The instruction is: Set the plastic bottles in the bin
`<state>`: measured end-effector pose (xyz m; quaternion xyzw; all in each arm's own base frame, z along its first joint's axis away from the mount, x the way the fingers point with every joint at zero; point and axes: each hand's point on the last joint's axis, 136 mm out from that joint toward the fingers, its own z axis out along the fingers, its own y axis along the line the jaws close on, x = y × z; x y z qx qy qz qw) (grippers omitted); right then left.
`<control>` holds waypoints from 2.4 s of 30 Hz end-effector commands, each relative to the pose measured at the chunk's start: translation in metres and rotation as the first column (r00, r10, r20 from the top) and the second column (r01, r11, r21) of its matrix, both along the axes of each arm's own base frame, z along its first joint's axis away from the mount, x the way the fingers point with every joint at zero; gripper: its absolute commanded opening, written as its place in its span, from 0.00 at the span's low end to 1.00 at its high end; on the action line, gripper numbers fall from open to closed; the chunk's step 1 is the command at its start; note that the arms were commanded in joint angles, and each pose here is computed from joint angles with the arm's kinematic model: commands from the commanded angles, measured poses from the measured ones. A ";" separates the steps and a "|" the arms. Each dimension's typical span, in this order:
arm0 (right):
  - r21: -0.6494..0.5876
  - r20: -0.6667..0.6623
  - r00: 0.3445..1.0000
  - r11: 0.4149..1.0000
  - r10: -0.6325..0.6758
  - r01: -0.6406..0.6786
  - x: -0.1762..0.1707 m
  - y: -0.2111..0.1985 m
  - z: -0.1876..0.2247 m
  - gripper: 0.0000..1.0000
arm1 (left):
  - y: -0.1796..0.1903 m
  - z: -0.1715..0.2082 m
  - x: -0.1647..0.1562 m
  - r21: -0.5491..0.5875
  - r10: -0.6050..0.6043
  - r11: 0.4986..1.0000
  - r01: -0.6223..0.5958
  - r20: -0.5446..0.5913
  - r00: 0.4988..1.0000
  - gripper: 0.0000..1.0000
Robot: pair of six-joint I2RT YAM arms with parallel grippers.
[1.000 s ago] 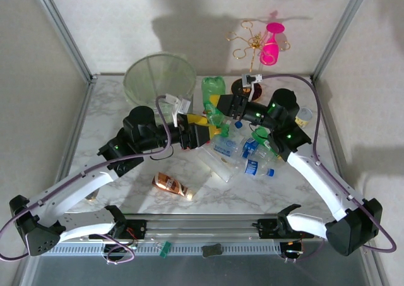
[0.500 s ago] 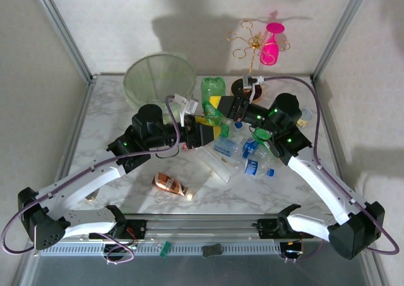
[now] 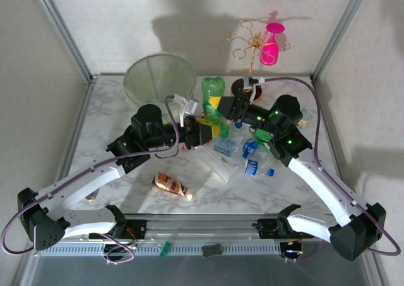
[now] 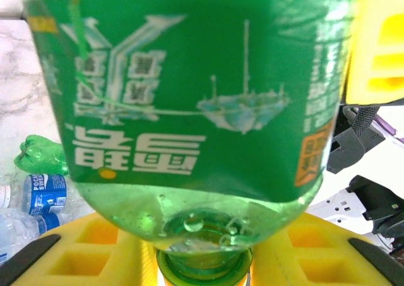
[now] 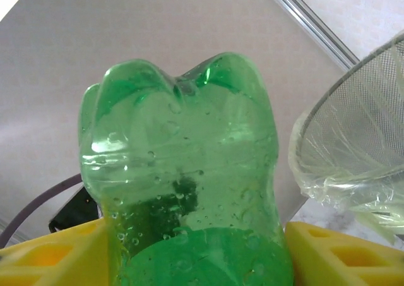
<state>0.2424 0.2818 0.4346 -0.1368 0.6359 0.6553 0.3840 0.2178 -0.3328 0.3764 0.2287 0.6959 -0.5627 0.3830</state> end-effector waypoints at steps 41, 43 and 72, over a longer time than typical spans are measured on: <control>-0.288 0.187 0.880 0.832 -0.436 0.474 0.016 -0.081 -0.017 0.98 | 0.179 0.029 0.182 0.181 0.852 0.513 -0.839 -0.221 0.474 0.24; -0.293 0.188 0.874 0.824 -0.448 0.485 0.017 -0.084 -0.018 0.98 | 0.194 0.016 0.192 0.251 0.905 0.423 -0.871 -0.166 0.392 0.23; -0.373 0.162 0.848 0.764 -0.505 0.526 0.038 -0.088 -0.055 0.98 | 0.171 -0.112 0.222 0.568 0.917 0.398 -0.721 -0.267 0.296 0.33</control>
